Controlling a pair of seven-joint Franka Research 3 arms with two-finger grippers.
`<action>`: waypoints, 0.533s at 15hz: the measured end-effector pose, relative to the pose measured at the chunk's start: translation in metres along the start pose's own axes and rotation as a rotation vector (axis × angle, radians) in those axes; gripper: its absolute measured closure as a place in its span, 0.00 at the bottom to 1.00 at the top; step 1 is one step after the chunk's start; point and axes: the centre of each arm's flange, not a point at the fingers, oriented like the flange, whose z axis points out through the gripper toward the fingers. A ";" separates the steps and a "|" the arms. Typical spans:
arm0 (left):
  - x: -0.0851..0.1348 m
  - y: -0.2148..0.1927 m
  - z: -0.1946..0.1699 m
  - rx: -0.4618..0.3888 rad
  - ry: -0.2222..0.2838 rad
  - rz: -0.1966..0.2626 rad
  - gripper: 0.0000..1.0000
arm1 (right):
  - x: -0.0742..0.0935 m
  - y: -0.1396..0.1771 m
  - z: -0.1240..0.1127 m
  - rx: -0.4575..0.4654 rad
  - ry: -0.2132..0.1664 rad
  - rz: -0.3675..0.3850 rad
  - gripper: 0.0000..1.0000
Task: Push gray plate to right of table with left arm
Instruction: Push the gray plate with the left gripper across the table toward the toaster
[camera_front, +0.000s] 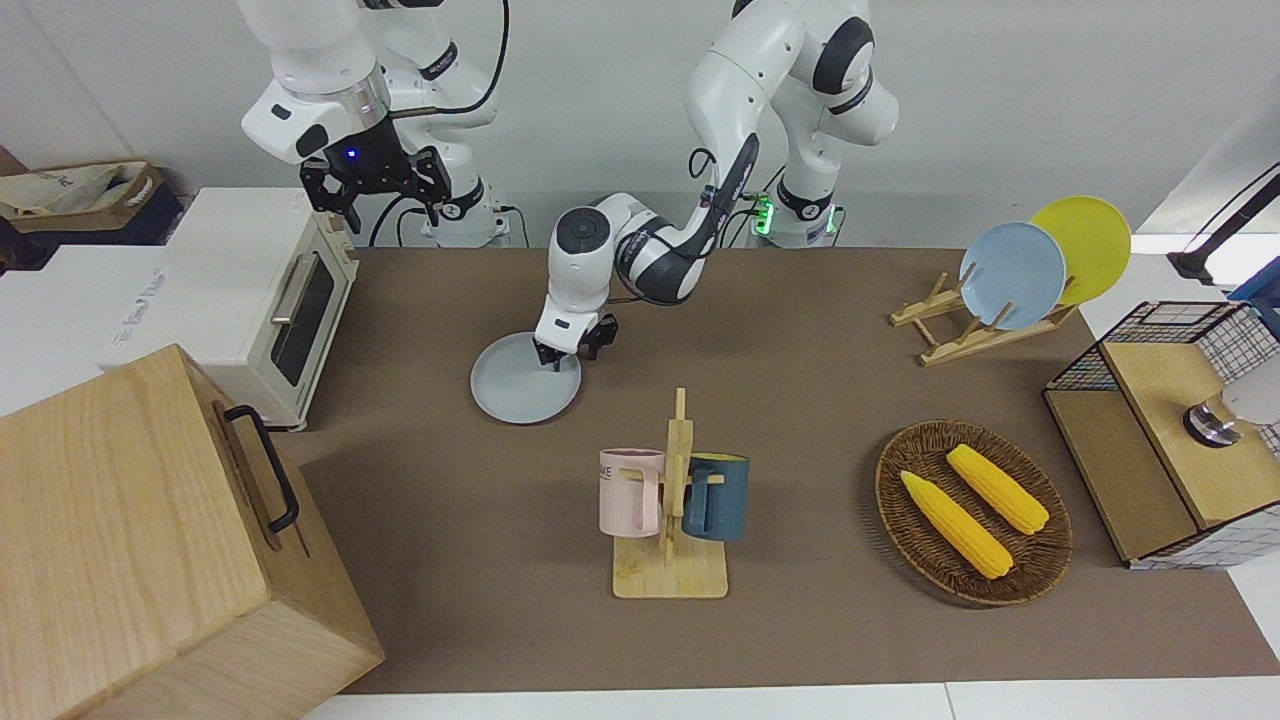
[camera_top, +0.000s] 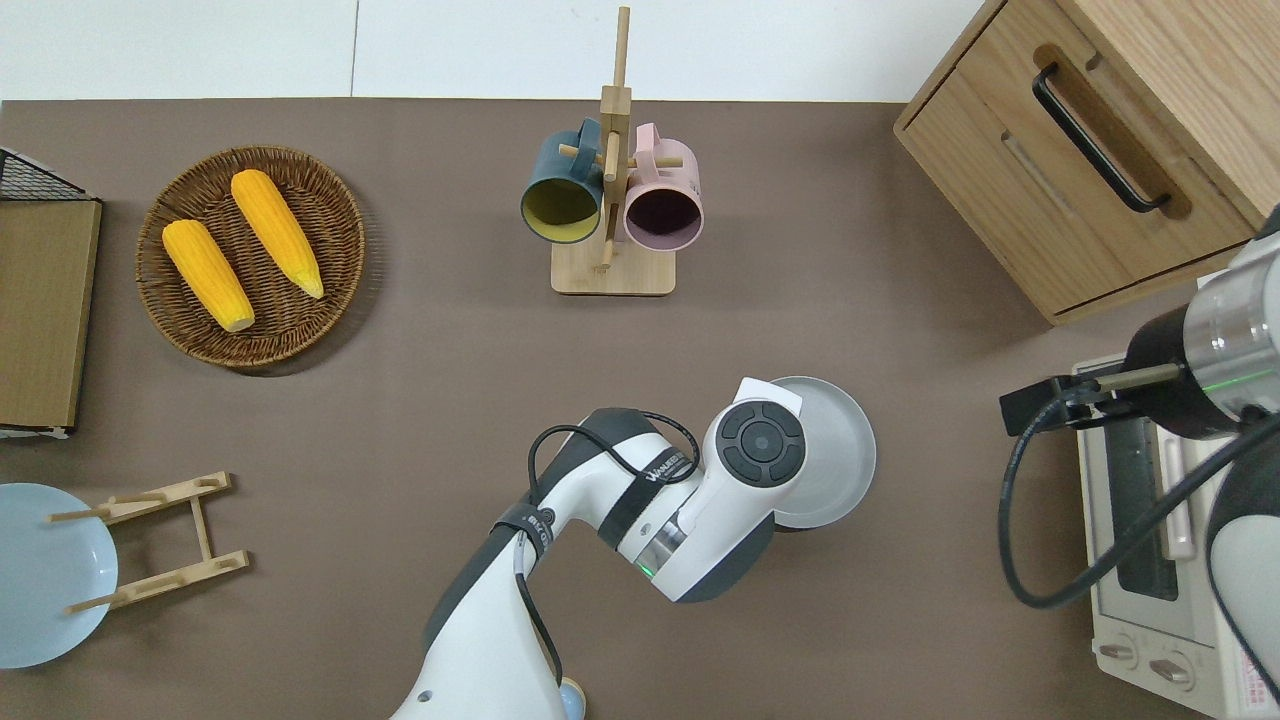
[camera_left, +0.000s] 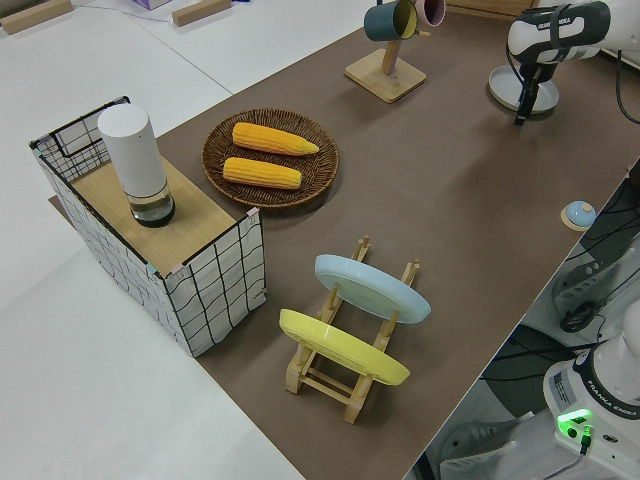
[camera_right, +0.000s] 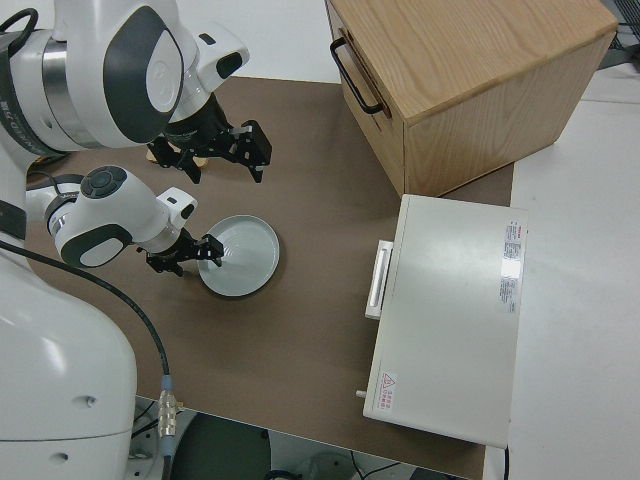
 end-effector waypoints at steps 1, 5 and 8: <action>0.001 0.000 -0.002 0.007 -0.002 -0.001 0.00 | 0.000 0.000 0.000 0.000 0.000 0.000 0.01; 0.004 0.001 -0.019 0.050 -0.020 -0.002 0.00 | 0.000 0.000 0.000 0.000 0.000 0.000 0.01; 0.003 -0.001 -0.050 0.099 -0.036 0.041 0.00 | 0.000 0.000 0.000 0.000 0.000 0.000 0.01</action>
